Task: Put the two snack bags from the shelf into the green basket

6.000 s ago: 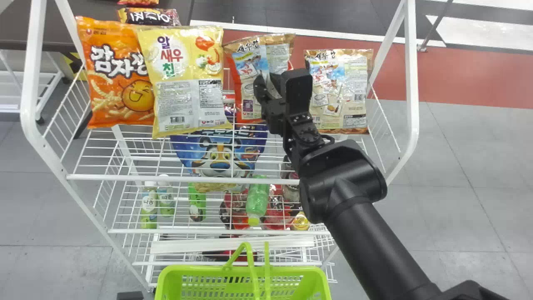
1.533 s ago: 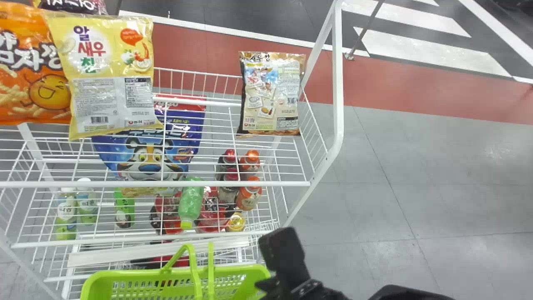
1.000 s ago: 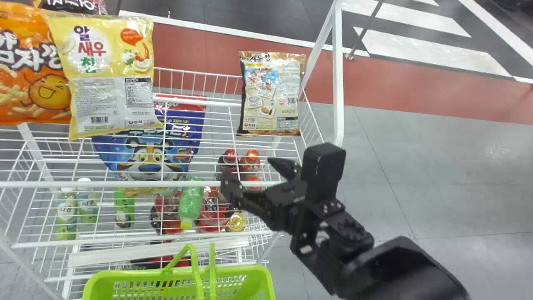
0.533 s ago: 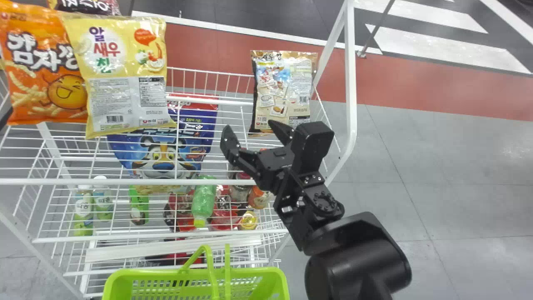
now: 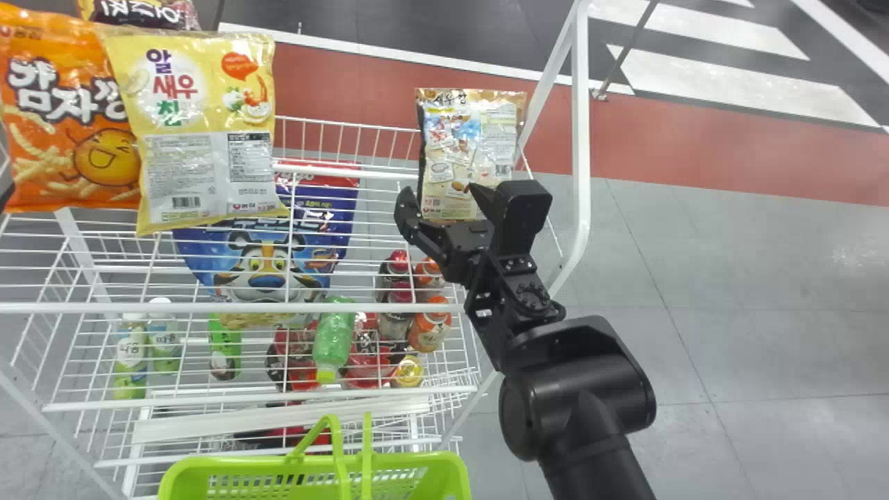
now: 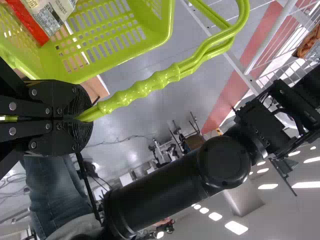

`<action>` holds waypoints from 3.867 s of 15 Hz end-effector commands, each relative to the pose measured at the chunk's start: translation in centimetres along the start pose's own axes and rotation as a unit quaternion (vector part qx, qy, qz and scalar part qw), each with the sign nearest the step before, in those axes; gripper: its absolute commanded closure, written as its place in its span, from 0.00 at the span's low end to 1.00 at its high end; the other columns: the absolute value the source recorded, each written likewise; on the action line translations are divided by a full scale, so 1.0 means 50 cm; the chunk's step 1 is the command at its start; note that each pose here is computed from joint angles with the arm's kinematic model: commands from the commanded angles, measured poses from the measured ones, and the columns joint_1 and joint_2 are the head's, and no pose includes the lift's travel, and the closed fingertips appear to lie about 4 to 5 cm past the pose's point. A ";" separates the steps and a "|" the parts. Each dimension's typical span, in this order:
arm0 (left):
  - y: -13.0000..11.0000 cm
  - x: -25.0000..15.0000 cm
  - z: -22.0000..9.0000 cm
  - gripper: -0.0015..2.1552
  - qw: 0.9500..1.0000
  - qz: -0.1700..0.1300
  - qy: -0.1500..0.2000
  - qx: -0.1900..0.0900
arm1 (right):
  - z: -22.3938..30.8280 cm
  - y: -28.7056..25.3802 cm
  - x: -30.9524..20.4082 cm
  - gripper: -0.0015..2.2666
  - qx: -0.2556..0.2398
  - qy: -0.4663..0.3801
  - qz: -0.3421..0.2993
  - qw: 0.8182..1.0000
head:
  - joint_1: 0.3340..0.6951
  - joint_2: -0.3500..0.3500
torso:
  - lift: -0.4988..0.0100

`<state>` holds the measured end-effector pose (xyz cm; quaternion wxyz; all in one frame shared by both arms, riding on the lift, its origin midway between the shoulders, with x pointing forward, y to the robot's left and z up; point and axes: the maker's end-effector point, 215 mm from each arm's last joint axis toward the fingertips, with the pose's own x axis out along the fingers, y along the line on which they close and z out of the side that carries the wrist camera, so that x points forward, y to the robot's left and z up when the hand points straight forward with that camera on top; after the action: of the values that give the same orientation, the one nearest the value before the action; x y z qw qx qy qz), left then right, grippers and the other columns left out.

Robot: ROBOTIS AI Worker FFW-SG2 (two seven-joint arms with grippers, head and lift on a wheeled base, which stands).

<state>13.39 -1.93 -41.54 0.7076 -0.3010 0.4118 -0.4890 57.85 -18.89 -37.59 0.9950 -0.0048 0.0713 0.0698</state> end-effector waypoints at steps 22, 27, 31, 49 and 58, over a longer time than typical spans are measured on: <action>0.016 -0.016 0.009 0.80 1.000 0.004 -0.009 -0.007 | -0.040 -0.117 0.110 0.98 -0.008 0.039 -0.047 0.998 | 1.00 0.00 | 0.96; 0.013 -0.015 0.013 0.80 1.000 0.003 -0.012 -0.006 | 0.007 -0.095 0.073 0.98 0.001 0.014 -0.040 0.999 | 1.00 0.00 | 0.96; 0.009 -0.013 0.013 0.80 1.000 0.004 -0.013 -0.006 | 0.082 -0.033 0.016 0.98 0.022 -0.014 -0.009 1.000 | 1.00 0.01 | 0.96; 0.002 0.001 0.010 0.80 1.000 0.002 -0.009 -0.001 | -0.148 0.068 -0.529 0.97 0.052 0.349 0.049 0.934 | 1.00 0.00 | 0.96; -0.011 0.007 0.003 0.80 1.000 -0.002 -0.005 0.002 | -0.277 0.167 -0.702 0.97 0.092 0.482 0.119 0.863 | 1.00 0.00 | 0.96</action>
<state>13.52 -2.28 -41.21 0.7093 -0.3046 0.4066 -0.4886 21.19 -17.08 -45.74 0.8268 0.0543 0.5378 0.1556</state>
